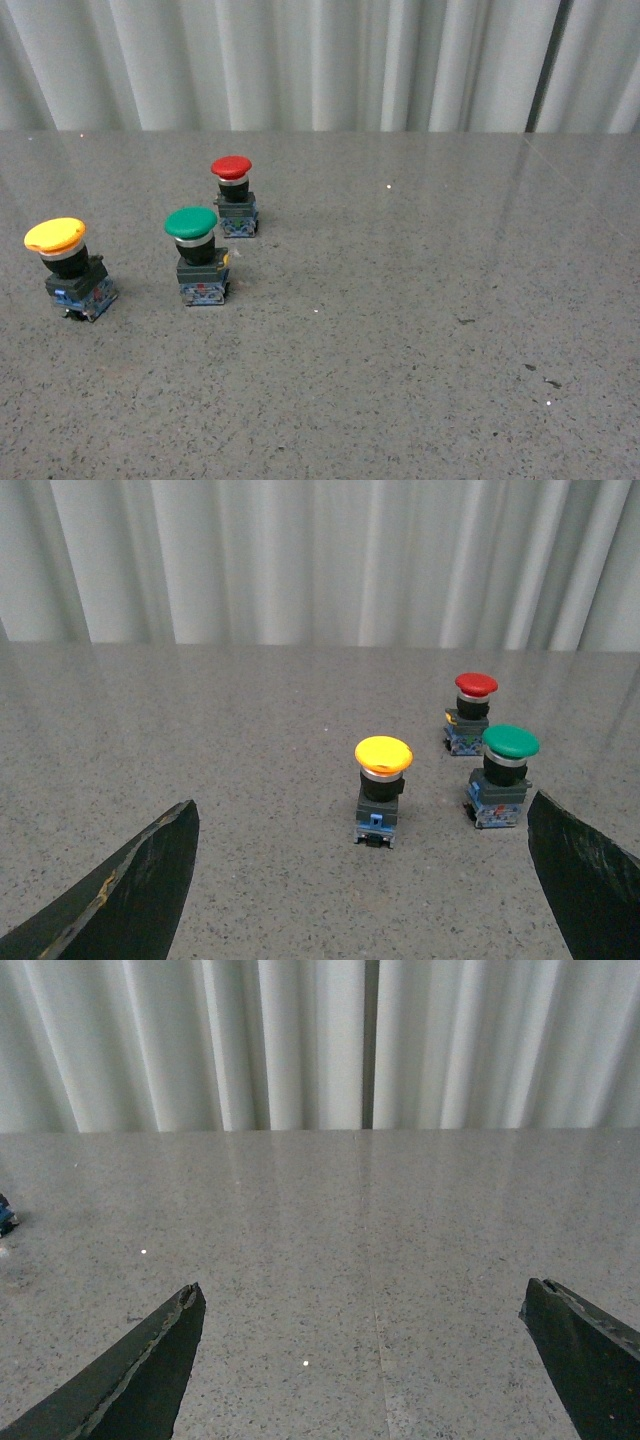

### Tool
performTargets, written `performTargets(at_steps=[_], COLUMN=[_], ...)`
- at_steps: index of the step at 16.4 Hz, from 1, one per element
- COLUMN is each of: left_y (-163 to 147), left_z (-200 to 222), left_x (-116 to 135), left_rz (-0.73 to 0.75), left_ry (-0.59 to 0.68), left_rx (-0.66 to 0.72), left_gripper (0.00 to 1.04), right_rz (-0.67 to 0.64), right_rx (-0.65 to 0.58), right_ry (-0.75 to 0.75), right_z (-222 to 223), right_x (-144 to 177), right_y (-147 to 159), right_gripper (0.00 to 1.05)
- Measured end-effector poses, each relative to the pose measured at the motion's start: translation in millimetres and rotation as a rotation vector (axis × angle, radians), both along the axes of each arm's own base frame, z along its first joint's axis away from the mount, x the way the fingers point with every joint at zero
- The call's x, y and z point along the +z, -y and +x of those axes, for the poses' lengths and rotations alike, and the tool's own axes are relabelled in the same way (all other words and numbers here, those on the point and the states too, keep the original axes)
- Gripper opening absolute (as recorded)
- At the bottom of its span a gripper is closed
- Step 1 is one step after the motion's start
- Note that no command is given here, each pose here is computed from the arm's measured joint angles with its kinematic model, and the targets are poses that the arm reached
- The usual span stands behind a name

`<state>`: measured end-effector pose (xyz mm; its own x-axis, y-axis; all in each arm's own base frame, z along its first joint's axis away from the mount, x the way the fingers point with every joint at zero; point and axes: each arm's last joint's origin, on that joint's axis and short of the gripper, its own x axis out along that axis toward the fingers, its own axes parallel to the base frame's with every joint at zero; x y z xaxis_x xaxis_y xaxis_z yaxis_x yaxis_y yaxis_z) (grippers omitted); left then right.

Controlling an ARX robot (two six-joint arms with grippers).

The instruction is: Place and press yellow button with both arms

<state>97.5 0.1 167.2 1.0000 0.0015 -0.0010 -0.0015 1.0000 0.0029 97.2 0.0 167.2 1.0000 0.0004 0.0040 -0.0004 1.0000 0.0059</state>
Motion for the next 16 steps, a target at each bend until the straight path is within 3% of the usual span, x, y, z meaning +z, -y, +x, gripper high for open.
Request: performTargets(at_steps=[8,9,10,11,13,15,16], left_y=[0.0,0.3,2.8,4.5,1.7,2.4,3.6], left_z=[0.0,0.1,1.2,9.4,28.6,82.3,105.7], left_x=[0.0,-1.3,-2.2,6.3,33.9,83.9,88.4], left_rz=[0.000,0.002,0.028,0.059,0.063,0.083,0.088], left_ry=[0.000,-0.021,-0.178,-0.234,-0.177,-0.078,-0.111], left_rx=[0.000,0.003,0.086,0.142,0.192,0.095,0.046], left_gripper=[0.98,0.98,0.98,0.98,0.98,0.98,0.98], right_rz=[0.000,0.000,0.000,0.000,0.000,0.000,0.000], right_rx=[0.000,0.000,-0.002,0.000,-0.001,0.000,0.000], right_ry=[0.000,0.000,0.000,0.000,-0.001,0.000,0.000], right_z=[0.0,0.0,0.0,0.0,0.0,0.0,0.0], right_x=[0.0,0.0,0.0,0.0,-0.1,0.0,0.0], right_y=[0.0,0.0,0.0,0.0,0.0,0.0,0.0], right_gripper=[0.98,0.98,0.98,0.98,0.98,0.98,0.98])
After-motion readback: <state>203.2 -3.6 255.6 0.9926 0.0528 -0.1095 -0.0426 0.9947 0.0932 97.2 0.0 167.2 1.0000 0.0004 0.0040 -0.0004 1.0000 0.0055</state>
